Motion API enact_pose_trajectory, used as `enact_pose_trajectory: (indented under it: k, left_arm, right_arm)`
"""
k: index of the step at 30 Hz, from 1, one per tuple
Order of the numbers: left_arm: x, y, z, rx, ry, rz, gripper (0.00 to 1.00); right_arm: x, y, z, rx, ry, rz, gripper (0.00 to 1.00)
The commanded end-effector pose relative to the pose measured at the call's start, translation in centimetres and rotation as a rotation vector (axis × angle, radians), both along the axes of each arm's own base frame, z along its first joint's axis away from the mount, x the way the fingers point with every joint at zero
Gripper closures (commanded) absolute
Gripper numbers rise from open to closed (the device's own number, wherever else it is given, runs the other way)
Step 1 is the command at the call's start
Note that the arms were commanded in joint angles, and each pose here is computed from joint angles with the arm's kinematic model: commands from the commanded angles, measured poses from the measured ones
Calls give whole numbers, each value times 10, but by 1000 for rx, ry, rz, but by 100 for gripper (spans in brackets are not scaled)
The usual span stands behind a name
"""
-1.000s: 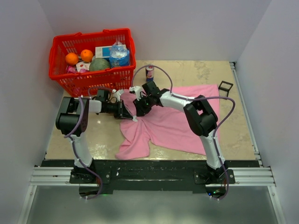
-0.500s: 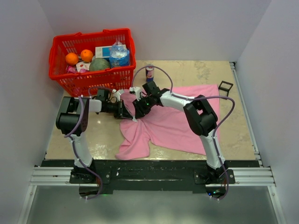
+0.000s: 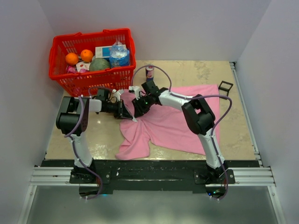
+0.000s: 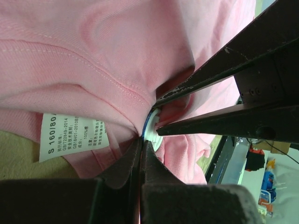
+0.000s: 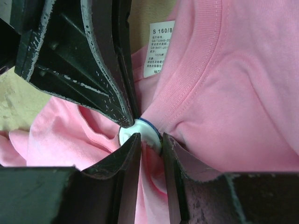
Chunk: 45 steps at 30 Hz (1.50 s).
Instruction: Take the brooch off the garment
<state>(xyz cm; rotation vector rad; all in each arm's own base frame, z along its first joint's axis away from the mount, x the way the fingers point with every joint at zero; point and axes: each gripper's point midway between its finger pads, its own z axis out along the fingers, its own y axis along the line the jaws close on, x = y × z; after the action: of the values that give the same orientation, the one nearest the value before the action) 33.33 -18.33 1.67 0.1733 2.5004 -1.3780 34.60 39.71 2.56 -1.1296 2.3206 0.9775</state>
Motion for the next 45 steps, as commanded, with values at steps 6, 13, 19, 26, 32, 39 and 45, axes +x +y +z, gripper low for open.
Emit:
enact_pose_trajectory:
  k: [6, 13, 19, 26, 32, 39, 45]
  left_arm:
    - [9, 6, -9, 45, -35, 0, 100]
    - [9, 6, -10, 48, -36, 1, 100]
    - [10, 6, -10, 48, -38, 2, 100]
    - [9, 6, -10, 44, -33, 0, 100]
    - [10, 6, -11, 43, -32, 1, 100]
    - [10, 5, -10, 42, -32, 0, 100]
    - [11, 6, -11, 41, -32, 1, 100]
  right_arm:
    - [-13, 3, -11, -16, 35, 65, 68]
    - [-15, 0, -16, -35, 33, 79, 63]
    - [-14, -3, -22, -65, 26, 67, 65]
    - [-16, -4, -26, -91, 9, 74, 66]
    - [-21, -6, -31, -121, -4, 100, 66]
    - [-24, -5, -36, -147, -16, 128, 66]
    - [-21, -8, -45, -193, -28, 114, 66]
